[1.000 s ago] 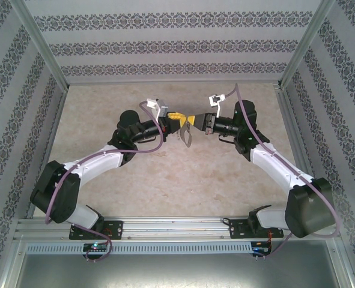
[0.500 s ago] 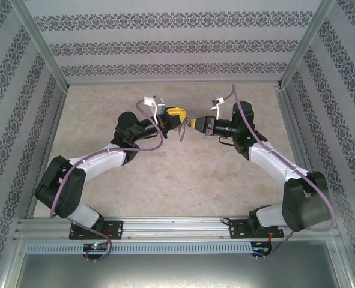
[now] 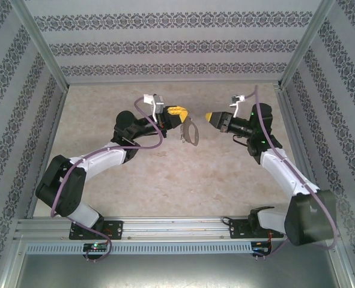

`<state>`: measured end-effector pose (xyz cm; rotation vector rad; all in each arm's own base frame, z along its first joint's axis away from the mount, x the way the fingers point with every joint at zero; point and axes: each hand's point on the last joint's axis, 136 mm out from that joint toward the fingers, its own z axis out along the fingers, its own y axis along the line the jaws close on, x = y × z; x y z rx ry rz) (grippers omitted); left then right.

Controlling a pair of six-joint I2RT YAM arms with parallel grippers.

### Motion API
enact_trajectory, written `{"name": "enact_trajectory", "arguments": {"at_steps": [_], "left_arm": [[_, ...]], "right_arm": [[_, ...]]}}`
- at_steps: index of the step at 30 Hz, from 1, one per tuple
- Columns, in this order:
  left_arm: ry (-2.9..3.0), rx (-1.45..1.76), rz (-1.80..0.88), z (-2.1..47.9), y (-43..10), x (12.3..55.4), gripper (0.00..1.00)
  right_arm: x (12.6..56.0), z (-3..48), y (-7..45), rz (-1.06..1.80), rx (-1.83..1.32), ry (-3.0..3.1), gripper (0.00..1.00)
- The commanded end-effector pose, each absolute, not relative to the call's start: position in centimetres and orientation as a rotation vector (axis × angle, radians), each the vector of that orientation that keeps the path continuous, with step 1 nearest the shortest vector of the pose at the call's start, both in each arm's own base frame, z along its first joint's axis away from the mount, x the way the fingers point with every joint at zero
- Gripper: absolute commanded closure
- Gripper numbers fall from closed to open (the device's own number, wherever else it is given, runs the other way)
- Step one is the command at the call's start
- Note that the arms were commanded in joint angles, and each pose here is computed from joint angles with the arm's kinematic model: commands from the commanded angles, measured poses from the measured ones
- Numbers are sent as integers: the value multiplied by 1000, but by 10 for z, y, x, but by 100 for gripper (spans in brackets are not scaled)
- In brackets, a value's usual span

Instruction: Put the keys on the keyring

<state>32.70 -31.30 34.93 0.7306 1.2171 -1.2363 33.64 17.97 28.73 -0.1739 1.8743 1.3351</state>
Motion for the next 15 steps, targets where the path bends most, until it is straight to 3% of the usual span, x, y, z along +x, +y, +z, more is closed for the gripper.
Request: {"name": "enact_trajectory", "arguments": {"at_steps": [1,7,15], "left_arm": [[1133,788,-1319,369,-311,319,100],[1148,842,-1403,366,-315,318,100],[1159,901,-1522,369,-319,316,100]], "right_arm": [[328,324,177,1268,-290,1742,76],[314,351,187,1268,-443,1624,75],[284,357,218,1294,-680,1512,58]]}}
